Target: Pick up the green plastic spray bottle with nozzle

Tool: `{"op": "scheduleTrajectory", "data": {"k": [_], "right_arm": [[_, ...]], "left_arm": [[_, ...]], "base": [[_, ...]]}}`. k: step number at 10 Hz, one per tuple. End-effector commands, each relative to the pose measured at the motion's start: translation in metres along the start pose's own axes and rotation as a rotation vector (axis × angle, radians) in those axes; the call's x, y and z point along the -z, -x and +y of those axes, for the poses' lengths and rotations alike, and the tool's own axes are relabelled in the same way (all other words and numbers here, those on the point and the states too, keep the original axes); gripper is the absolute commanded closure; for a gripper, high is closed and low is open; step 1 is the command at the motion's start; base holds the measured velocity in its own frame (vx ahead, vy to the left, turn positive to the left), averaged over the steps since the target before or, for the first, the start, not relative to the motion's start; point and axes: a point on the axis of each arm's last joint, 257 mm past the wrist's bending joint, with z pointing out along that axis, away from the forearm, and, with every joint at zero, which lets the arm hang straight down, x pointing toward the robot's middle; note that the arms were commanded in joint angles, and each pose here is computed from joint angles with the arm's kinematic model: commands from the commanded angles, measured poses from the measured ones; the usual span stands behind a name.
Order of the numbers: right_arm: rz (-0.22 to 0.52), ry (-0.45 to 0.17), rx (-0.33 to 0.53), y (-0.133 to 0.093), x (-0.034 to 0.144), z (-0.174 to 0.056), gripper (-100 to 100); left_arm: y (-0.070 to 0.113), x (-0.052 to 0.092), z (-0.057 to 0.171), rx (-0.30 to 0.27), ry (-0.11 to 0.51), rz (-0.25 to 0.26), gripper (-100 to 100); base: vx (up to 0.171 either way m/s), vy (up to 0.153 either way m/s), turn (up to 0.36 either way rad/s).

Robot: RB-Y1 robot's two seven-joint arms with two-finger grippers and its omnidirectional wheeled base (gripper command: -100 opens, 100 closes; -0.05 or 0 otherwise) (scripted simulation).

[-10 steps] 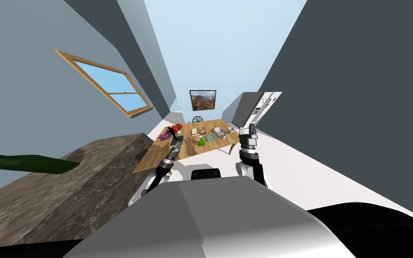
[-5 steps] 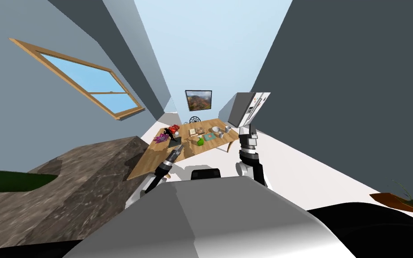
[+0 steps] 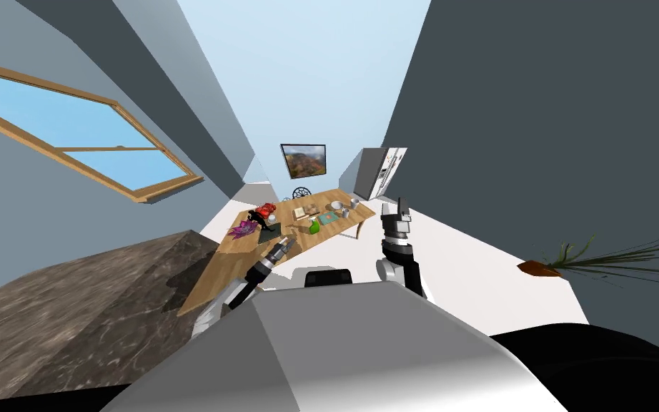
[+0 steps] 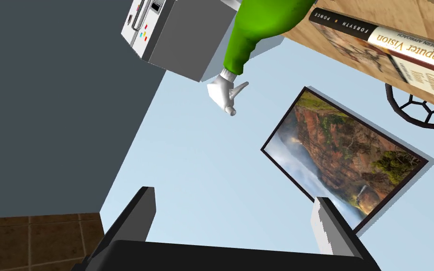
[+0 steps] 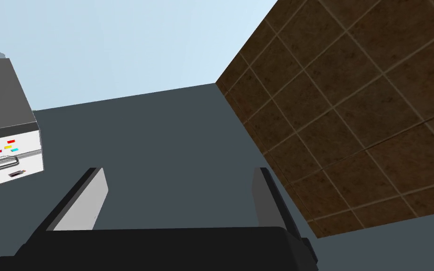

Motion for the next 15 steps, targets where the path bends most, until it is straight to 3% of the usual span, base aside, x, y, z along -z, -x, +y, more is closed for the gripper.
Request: {"op": "scheduleTrajectory", "data": {"k": [1,2,4,5,10,12,15], "right_arm": [[0.0,0.0,0.0,0.0,0.0,0.0,0],[0.0,0.0,0.0,0.0,0.0,0.0,0],[0.0,0.0,0.0,0.0,0.0,0.0,0],[0.0,0.0,0.0,0.0,0.0,0.0,0],[0.0,0.0,0.0,0.0,0.0,0.0,0],[0.0,0.0,0.0,0.0,0.0,0.0,0],[0.0,0.0,0.0,0.0,0.0,0.0,0]], "left_arm": [[-0.012,0.006,0.013,-0.018,0.012,0.04,-100],[-0.013,0.006,0.014,-0.017,0.015,0.042,-100],[-0.036,0.017,0.031,-0.089,0.012,0.147,-100],[-0.039,0.018,0.034,-0.086,0.019,0.152,-100],[-0.078,0.055,0.082,-0.242,0.013,0.398,-100],[-0.082,0.069,0.102,-0.298,0.013,0.479,-100],[-0.073,0.087,0.134,-0.378,0.023,0.578,-100]], "base": [[-0.007,0.028,-0.142],[-0.003,0.01,0.037],[-0.002,0.006,-0.335],[-0.001,0.023,-0.142],[0.01,0.0,-0.324],[0.02,-0.024,-0.278],[0.033,-0.026,-0.272]]}}
